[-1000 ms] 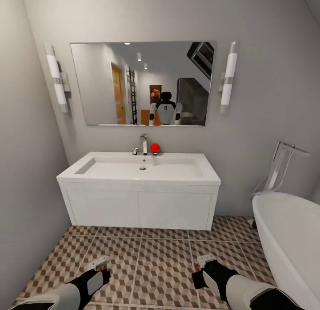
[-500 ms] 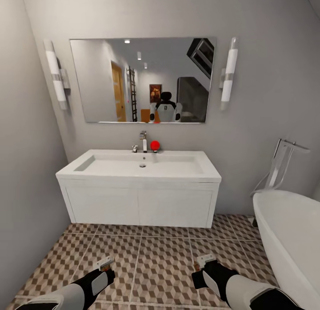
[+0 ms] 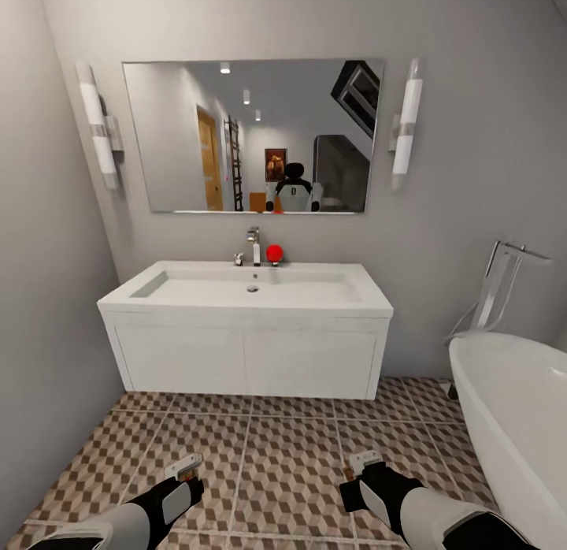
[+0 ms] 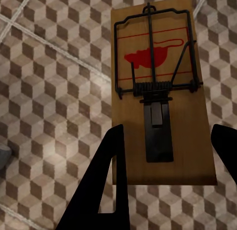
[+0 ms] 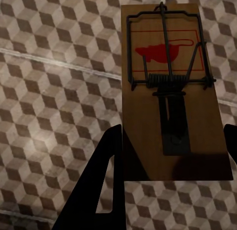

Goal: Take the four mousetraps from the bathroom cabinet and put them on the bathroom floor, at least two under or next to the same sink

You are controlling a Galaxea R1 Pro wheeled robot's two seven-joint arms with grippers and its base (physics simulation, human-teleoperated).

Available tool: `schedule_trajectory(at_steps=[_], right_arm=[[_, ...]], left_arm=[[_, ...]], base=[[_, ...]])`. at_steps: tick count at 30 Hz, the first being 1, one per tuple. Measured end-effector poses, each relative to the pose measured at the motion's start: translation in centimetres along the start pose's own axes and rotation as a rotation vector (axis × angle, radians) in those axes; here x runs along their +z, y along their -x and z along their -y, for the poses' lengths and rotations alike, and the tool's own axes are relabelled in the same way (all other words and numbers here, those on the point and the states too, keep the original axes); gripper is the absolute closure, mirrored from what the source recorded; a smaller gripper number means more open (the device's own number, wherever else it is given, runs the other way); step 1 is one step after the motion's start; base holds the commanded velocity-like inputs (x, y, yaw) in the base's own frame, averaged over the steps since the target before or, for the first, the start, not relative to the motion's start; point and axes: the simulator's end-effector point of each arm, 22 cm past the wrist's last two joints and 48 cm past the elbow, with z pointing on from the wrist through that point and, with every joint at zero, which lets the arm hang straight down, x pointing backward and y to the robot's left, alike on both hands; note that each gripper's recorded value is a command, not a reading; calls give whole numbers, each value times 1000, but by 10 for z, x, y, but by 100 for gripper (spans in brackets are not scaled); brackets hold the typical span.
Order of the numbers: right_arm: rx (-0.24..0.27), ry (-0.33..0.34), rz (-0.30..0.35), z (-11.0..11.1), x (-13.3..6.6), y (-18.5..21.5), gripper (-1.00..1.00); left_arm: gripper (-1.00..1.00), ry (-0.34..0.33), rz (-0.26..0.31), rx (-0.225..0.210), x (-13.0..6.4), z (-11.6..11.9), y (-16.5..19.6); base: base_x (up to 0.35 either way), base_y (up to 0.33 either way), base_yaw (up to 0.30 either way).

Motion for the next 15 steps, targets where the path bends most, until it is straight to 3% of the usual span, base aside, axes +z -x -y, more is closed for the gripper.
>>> schedule_trajectory(at_steps=[15], right_arm=[[-1,-1,2,-2,25,-14,100]], left_arm=[[100,1,4,0,24,-4,-15]], base=[[0,0,0]])
